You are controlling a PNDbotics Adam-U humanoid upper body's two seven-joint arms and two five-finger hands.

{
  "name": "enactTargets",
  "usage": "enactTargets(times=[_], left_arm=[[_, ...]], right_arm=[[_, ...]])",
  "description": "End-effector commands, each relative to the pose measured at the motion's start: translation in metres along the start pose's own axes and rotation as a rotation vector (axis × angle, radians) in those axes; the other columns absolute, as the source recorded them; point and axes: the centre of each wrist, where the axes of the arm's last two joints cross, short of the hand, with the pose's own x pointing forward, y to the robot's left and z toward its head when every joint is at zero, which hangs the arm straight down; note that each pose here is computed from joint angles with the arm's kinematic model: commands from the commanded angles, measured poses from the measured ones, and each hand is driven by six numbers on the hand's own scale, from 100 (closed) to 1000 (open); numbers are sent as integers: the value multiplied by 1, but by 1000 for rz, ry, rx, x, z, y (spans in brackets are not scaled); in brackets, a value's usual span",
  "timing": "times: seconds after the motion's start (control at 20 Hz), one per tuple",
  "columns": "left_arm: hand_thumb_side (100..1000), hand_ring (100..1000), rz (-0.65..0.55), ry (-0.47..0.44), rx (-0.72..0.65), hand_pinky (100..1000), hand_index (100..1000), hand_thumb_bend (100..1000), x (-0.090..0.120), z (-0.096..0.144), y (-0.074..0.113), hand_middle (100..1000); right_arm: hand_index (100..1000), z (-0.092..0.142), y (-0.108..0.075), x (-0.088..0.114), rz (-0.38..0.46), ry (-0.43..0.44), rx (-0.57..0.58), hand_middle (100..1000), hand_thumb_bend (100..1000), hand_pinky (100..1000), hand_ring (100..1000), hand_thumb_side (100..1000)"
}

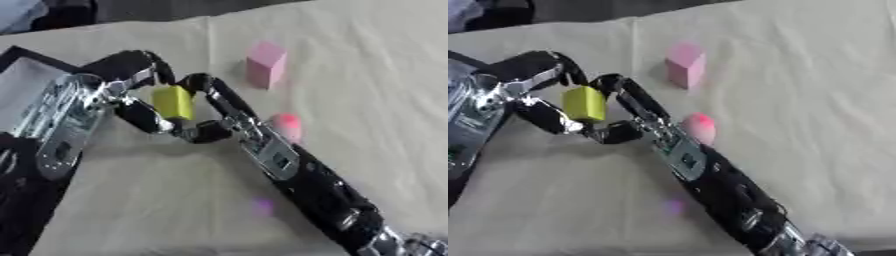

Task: Pick up the objects with one hand, pass them to the other hand, and then place them into the box on the other side of the table.

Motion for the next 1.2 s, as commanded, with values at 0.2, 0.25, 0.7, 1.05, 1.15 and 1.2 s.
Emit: enactTargets(times=[0.2, 0.25, 0.7, 1.05, 1.15, 1.2], left_arm=[[272, 625, -7, -1, 53, 708, 583, 378, 0, 0, 7, 565], [270, 620, -5, -1, 57, 706, 570, 369, 0, 0, 6, 555], [133, 594, -13, -15, 71, 689, 519, 330, 3, 3, 6, 511], [100, 568, -52, -10, 93, 664, 458, 327, 7, 9, 11, 455], [100, 563, -65, -9, 95, 658, 441, 330, 9, 11, 13, 444], [100, 560, -72, -8, 95, 656, 437, 332, 10, 12, 14, 440]], right_arm=[[616, -2, 1, 2, -13, -11, 8, 460, 100, 791, 500, 100], [616, -2, 1, 2, -12, -11, 9, 468, 100, 791, 500, 100], [626, -2, 1, 2, -6, -13, 14, 476, 146, 793, 505, 100], [654, -3, -1, 4, 7, -15, 6, 498, 327, 804, 525, 100], [664, -4, -2, 5, 13, -15, 0, 508, 404, 807, 534, 100], [670, -4, -2, 5, 18, -15, -4, 513, 443, 809, 539, 100]])
